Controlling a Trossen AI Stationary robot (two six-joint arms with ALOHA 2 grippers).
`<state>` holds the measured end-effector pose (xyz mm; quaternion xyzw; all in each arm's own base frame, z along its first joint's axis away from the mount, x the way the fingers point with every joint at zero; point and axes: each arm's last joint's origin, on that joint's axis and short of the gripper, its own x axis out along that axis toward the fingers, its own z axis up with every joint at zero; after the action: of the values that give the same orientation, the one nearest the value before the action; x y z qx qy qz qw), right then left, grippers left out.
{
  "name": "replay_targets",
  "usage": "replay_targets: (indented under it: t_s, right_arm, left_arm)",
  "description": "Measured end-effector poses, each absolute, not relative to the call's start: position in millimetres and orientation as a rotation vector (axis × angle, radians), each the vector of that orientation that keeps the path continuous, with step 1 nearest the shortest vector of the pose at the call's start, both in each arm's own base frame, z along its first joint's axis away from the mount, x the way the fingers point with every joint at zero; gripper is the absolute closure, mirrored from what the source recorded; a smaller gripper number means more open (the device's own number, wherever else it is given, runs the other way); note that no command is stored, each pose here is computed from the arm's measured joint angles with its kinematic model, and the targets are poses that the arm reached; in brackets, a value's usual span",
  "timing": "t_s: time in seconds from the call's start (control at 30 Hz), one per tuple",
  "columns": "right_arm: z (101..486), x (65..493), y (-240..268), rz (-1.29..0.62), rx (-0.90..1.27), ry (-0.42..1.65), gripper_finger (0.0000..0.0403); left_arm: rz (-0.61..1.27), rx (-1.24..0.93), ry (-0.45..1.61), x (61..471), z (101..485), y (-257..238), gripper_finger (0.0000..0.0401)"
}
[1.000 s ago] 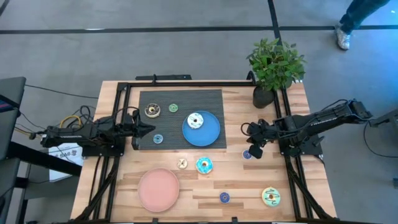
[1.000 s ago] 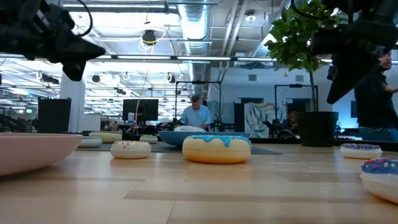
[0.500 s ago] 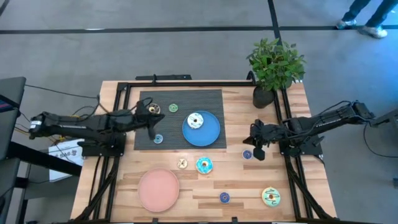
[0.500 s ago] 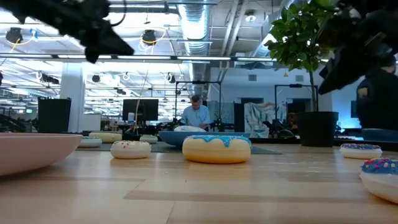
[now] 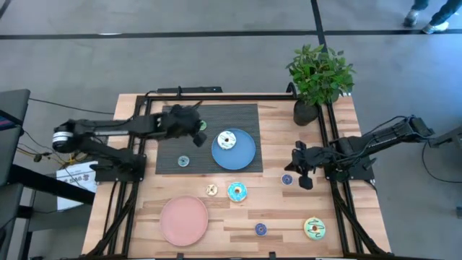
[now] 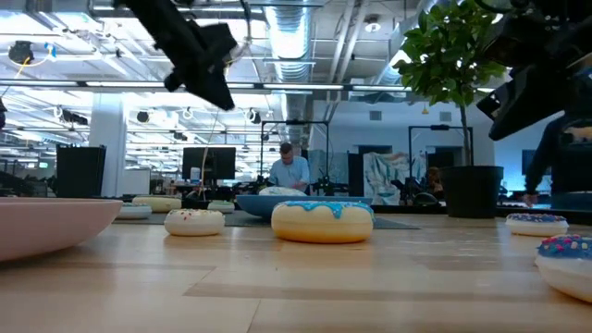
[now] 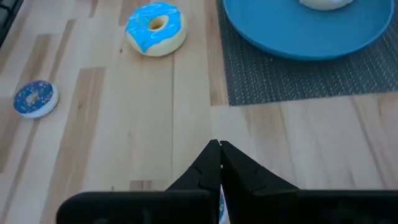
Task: Pick & Place donuts
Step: Put the small green donut on the pink plate
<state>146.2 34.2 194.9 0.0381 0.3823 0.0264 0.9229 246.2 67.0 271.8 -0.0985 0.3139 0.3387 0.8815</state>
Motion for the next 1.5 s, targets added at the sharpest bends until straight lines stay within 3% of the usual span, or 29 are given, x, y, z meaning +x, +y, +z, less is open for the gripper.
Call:
replay_targets:
  t_s: [0.2,0.43,0.63,0.83,1.27,1.5]
  right_arm:
    - [196,147,34,-0.015,0.191,0.769,0.0403]
    - [197,148,30,-0.189,0.295,0.724,0.0403]
    - [197,148,30,-0.252,0.408,0.705,0.0403]
    - [197,148,30,-0.279,0.480,0.692,0.0403]
    - [198,149,29,-0.300,0.484,0.662,0.0403]
    - [198,149,29,-0.298,0.474,0.663,0.0403]
  left_arm:
    - [0.697,-0.302,0.829,269,263,112,0.0261]
    - [0.687,-0.500,1.062,279,222,153,0.0187]
    - [0.700,-0.502,1.187,282,189,171,0.0167]
    - [0.728,-0.511,1.170,283,179,182,0.0155]
    - [0.730,-0.489,1.150,281,172,199,0.0080]
    - [0.714,-0.521,1.188,289,147,200,0.0071]
